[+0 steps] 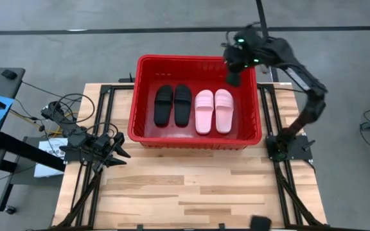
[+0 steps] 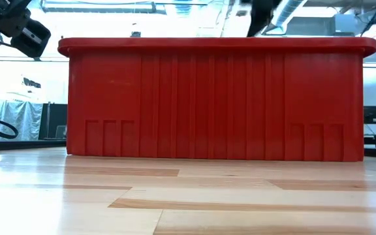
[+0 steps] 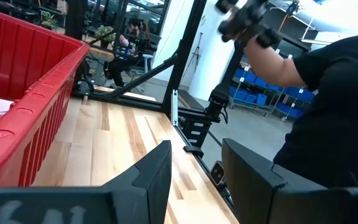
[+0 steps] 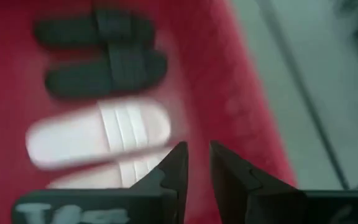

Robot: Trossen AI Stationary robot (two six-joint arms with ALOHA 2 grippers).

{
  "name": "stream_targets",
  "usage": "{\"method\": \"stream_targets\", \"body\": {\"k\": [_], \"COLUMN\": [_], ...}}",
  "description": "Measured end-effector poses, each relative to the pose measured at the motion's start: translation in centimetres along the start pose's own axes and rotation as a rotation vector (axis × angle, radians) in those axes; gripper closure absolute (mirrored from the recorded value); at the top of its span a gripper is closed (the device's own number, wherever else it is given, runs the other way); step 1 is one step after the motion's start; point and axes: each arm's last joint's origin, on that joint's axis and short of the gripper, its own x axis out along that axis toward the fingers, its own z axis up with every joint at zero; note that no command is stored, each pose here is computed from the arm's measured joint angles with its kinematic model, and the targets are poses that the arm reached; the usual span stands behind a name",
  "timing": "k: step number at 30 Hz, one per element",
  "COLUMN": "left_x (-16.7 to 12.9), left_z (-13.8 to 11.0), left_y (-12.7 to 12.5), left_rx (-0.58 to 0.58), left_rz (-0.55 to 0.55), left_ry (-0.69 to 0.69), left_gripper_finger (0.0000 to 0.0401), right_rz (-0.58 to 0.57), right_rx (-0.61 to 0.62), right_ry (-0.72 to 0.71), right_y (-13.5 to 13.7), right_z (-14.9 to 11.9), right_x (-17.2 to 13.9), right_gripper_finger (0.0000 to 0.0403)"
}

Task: Pick and place slides into bin
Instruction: Return to Home Position

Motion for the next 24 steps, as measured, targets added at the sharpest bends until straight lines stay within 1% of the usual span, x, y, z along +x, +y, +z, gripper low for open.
{"method": "stream_targets", "body": {"k": [6,9,12,16,20,22,24], "left_x": [0.0,0.0,0.0,0.0,0.0,0.0,-0.1], "left_z": [0.0,0.1,0.3,0.6,0.8,0.9,1.0], "left_y": [0.0,0.0,-0.1,-0.2,-0.2,-0.1,0.1], "left_rx": [0.000,0.000,0.005,-0.001,-0.008,-0.019,-0.027], "left_rz": [0.000,-0.003,-0.011,-0.020,-0.019,0.035,0.090], "left_ry": [-0.001,-0.011,-0.035,-0.062,-0.083,-0.105,-0.129], "left_gripper_finger": [0.0269,0.0269,0.0269,0.0269,0.0269,0.0269,0.0269], "right_rz": [-0.086,-0.102,-0.092,-0.012,0.149,0.208,0.295], "right_rx": [0.124,0.192,0.263,0.343,0.479,0.470,0.366], "right_ry": [-0.365,-0.554,-0.732,-0.884,-0.931,-0.955,-0.987], "right_y": [1.9,2.8,3.5,4.8,6.1,6.7,7.4], "right_z": [0.2,-0.3,-1.1,-2.5,-3.9,-4.4,-4.9], "right_x": [-8.1,-12.2,-15.8,-19.4,-21.3,-22.1,-23.1], "right_gripper_finger": [0.0346,0.0346,0.0346,0.0346,0.0346,0.0346,0.0346]}}
